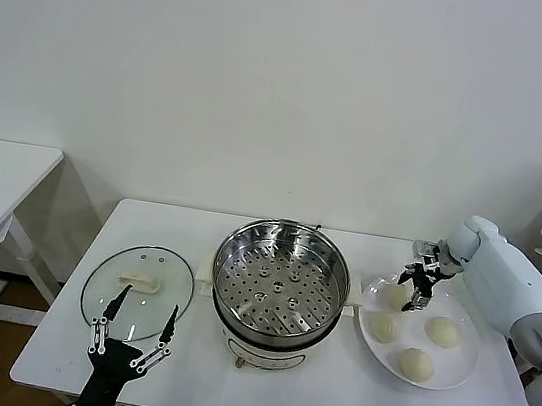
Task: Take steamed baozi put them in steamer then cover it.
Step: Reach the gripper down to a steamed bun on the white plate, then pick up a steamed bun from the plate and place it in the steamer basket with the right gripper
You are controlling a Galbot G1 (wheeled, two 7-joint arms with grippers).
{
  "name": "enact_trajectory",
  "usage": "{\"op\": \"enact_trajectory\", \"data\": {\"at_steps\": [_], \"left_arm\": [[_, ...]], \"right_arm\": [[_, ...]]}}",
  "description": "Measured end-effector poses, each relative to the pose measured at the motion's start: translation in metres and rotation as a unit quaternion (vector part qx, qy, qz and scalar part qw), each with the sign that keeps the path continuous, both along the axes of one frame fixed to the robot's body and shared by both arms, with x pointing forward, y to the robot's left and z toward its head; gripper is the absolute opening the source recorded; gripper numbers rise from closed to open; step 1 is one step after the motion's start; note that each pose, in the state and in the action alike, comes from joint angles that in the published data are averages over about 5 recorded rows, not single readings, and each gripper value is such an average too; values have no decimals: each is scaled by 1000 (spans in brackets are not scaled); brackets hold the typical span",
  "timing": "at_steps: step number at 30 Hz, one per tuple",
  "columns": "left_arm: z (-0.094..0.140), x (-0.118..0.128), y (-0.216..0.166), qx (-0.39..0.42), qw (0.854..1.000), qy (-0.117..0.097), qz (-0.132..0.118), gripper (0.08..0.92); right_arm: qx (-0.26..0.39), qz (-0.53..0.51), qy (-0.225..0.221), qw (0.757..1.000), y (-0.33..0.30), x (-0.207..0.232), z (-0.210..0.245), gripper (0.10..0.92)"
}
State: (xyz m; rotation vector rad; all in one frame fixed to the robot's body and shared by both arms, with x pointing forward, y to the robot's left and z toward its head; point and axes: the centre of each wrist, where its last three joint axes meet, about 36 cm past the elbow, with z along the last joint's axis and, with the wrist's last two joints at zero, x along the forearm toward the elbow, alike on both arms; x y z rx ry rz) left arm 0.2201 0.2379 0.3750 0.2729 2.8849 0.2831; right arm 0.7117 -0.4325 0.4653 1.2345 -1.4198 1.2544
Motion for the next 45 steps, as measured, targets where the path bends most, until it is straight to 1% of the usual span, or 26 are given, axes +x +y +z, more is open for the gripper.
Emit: {"op": "enact_trajectory", "data": {"at_steps": [5, 9, 13, 17, 20, 25, 30, 33, 37, 41, 45], "left_arm": [[1, 1, 0, 0, 1000, -3, 0, 823], [3, 2, 0, 0, 1000, -4, -2, 823], [5, 3, -1, 1, 1000, -7, -4, 823], [7, 4, -2, -1, 1000, -10, -7, 823], [8, 3, -2, -1, 1000, -10, -8, 823], [9, 3, -2, -2, 1000, -12, -8, 823], [10, 2, -2, -3, 1000, -13, -6, 823], [10, 1, -2, -3, 1000, -14, -5, 823], [11, 1, -1, -3, 1000, -14, -4, 823], [11, 2, -1, -3, 1000, -15, -4, 823], [11, 2, -1, -4, 1000, -17, -3, 823]], "right_arm": [[0, 7, -7, 1000, 1, 0, 9, 675], [2, 30, -18, 999, 5, 2, 29, 671], [1, 85, -39, 996, 19, 8, 65, 664], [-1, 171, -68, 983, 51, 14, 110, 654], [-6, 247, -91, 965, 84, 17, 145, 646], [-21, 370, -121, 921, 145, 17, 199, 637], [-39, 470, -129, 872, 206, 9, 229, 632], [-49, 516, -126, 846, 239, 2, 234, 628], [-60, 561, -120, 817, 274, -6, 232, 623], [-70, 592, -111, 795, 299, -11, 221, 620], [-77, 613, -100, 780, 319, -14, 204, 619]]}}
